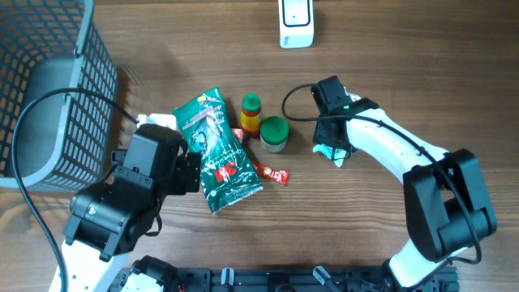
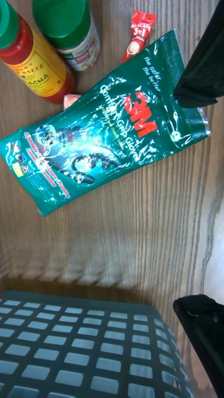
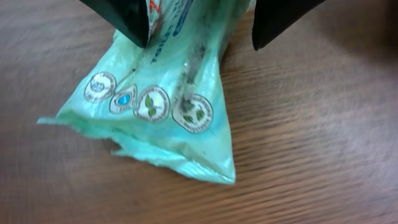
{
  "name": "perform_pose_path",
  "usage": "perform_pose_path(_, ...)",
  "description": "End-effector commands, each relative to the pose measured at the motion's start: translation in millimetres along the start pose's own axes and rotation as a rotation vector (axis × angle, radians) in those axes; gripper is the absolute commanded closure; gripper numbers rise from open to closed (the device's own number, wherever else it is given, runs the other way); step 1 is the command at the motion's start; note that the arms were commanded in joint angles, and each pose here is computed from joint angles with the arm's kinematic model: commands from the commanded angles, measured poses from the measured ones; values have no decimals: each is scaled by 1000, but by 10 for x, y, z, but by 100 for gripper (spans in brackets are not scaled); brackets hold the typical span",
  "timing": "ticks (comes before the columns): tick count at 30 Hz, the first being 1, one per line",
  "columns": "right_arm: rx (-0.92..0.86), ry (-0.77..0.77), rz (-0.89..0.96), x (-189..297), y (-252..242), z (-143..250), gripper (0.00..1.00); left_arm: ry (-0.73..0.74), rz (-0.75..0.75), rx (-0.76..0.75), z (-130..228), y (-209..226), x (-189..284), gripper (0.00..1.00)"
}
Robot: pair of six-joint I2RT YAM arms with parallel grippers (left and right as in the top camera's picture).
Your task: Scan the item barcode
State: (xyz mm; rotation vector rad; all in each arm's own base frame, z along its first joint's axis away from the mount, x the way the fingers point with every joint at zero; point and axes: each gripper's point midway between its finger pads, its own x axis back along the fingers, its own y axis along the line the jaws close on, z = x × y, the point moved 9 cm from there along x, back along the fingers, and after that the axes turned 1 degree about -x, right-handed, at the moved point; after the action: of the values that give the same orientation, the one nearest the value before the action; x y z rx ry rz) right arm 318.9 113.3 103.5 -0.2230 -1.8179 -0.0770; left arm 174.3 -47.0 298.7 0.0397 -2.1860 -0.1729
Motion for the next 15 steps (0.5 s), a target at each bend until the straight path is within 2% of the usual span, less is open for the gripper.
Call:
perform_pose_path(1,210,24,32,22,-8,-16,37,-2,-9,-13,-7,3,-6,0)
perform_pose_path(3,207,50,16,83,-5,-5,17,-2,-9,-13,-7,3,-6,0)
perform_pose_path(4,204,55,1,140,6,-19,15,-2,-9,-13,-7,3,-6,0)
perform_pose_path(5,187,51,-33,269,32,-64,0,-2,-9,-13,-7,3,-6,0)
perform_pose_path(9,114,5,-66,518,51,-162,0,-2,-9,-13,-7,3,-6,0)
perform_pose_path(13,135,7,1,430,111,-91,0,-2,-9,-13,-7,3,-6,0)
perform_pose_path(14,121,10,31,372,143,-65,2,-2,-9,-13,-7,3,-6,0)
perform_pose_path(15,113,13,46,342,164,-45,7,-2,-9,-13,-7,3,-6,0)
